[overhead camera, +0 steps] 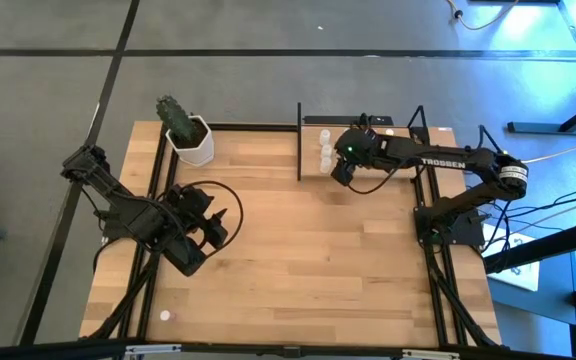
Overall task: Pick and place medicine bottles onto shelf by color
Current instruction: Put the pink pill bottle on the shelf aligned with the other pink pill bottles
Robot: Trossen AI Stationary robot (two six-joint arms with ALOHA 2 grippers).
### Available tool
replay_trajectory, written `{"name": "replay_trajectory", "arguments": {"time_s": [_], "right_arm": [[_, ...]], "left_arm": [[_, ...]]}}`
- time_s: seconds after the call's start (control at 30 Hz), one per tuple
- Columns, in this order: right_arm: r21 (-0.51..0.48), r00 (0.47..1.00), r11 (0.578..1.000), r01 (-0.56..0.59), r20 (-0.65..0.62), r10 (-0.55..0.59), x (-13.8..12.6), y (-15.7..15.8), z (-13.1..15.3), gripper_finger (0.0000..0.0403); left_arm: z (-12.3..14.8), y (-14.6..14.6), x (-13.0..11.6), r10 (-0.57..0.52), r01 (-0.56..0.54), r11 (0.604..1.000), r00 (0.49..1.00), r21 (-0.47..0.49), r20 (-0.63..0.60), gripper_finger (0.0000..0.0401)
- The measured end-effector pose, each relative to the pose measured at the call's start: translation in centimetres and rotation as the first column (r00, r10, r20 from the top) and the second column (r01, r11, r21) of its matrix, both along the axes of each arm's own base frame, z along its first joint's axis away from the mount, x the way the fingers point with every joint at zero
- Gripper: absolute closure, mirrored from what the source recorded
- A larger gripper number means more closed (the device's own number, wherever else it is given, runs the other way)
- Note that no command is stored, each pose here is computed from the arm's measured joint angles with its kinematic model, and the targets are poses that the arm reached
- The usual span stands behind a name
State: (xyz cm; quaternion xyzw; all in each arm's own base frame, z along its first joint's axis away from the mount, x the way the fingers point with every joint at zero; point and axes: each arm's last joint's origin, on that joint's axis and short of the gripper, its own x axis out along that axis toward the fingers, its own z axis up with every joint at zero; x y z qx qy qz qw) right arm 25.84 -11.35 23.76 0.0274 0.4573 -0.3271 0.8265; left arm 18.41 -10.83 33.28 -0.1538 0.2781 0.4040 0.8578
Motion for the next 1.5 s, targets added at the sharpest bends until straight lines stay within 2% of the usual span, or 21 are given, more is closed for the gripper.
{"name": "replay_trajectory", "arguments": {"time_s": [0.17, 0.33, 0.47, 0.6, 0.77, 0.9, 1.0, 1.1, 1.23, 1.5], "right_arm": [[-0.023, 1.0, 1.0, -0.017, 0.021, 0.017, 0.1, 0.4, 2.9, 0.0196], [-0.133, 0.993, 0.99, -0.036, 0.11, 0.051, -0.7, 2.1, 7.0, 0.0196], [-0.176, 0.967, 0.978, -0.108, 0.208, 0.145, -1.7, 4.1, 10.2, 0.0196], [-0.172, 0.919, 0.957, -0.234, 0.282, 0.276, -2.2, 5.9, 12.0, 0.0196], [-0.127, 0.852, 0.918, -0.376, 0.342, 0.396, -2.2, 7.6, 12.5, 0.0196], [-0.126, 0.811, 0.883, -0.453, 0.353, 0.467, -2.0, 8.5, 12.6, 0.0196], [-0.125, 0.776, 0.847, -0.517, 0.348, 0.525, -1.9, 9.0, 12.6, 0.0196], [-0.118, 0.747, 0.824, -0.555, 0.365, 0.556, -1.8, 9.3, 12.7, 0.0196], [-0.124, 0.713, 0.806, -0.579, 0.402, 0.574, -1.7, 9.4, 13.0, 0.0196], [-0.144, 0.701, 0.801, -0.581, 0.412, 0.582, -1.6, 9.4, 13.2, 0.0196]], "left_arm": [[-0.1, -0.1, -0.1, -0.011, 0.01, 0.999, 0.999, -0.033, -0.037, 0.0181], [-0.4, -0.5, -0.3, -0.077, 0.061, 0.991, 0.987, -0.118, -0.14, 0.0181], [-0.6, -1.3, -0.8, -0.162, 0.113, 0.97, 0.96, -0.216, -0.227, 0.0181], [-0.9, -2.5, -1.5, -0.262, 0.128, 0.908, 0.917, -0.399, -0.302, 0.0181], [-1.0, -4.4, -2.2, -0.317, 0.057, 0.78, 0.894, -0.624, -0.315, 0.0181], [-1.4, -6.4, -2.6, -0.333, 0.023, 0.709, 0.892, -0.705, -0.306, 0.0181], [-2.2, -8.0, -2.9, -0.36, -0.01, 0.681, 0.866, -0.733, -0.346, 0.0181], [-3.3, -9.6, -3.2, -0.361, -0.075, 0.674, 0.835, -0.735, -0.416, 0.0181], [-4.9, -11.7, -3.3, -0.367, -0.088, 0.691, 0.812, -0.717, -0.453, 0.0181], [-8.2, -15.3, -3.6, -0.389, -0.095, 0.709, 0.774, -0.699, -0.5, 0.0181]]}}
